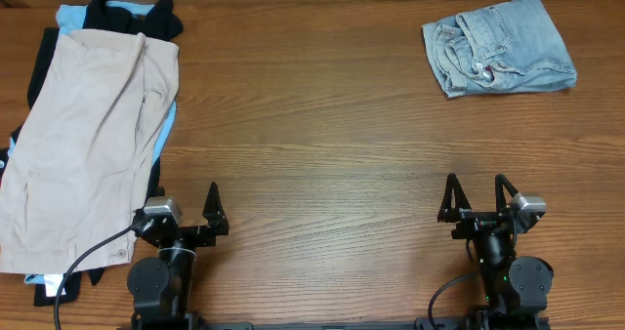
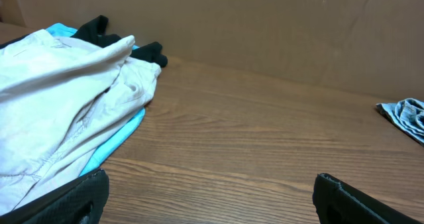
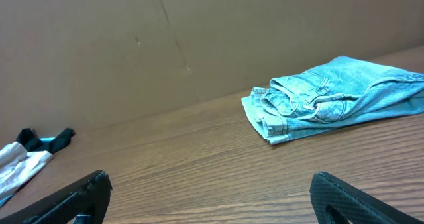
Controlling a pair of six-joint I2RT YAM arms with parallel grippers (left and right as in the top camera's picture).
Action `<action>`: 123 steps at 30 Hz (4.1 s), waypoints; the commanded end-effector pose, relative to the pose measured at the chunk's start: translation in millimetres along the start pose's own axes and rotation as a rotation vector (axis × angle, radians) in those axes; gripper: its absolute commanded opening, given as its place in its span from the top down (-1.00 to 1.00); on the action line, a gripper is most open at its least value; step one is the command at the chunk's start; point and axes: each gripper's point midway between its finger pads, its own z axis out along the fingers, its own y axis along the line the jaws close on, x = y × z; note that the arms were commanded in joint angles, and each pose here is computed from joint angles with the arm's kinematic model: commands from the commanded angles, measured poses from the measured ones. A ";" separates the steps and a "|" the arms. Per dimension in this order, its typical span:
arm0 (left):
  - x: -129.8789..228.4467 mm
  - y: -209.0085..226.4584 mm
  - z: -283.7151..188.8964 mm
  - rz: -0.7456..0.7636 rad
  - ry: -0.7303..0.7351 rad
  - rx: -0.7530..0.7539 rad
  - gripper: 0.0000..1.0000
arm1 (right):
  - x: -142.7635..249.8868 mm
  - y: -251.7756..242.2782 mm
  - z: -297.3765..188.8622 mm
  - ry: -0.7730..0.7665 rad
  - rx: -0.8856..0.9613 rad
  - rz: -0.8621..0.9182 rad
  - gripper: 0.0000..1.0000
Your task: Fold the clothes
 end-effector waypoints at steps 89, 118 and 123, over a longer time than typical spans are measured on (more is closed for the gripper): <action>-4.5 198.7 220.4 -0.181 1.138 -0.256 0.92 | -75.0 70.5 151.1 0.901 -0.115 0.140 -0.54; -9.1 -321.0 168.3 0.154 1.214 0.704 0.20 | -99.9 -0.9 150.5 0.823 0.043 0.226 -0.63; -2.4 -354.8 167.5 0.218 1.138 0.664 -1.00 | -122.4 -31.1 143.0 0.755 0.044 0.316 -0.70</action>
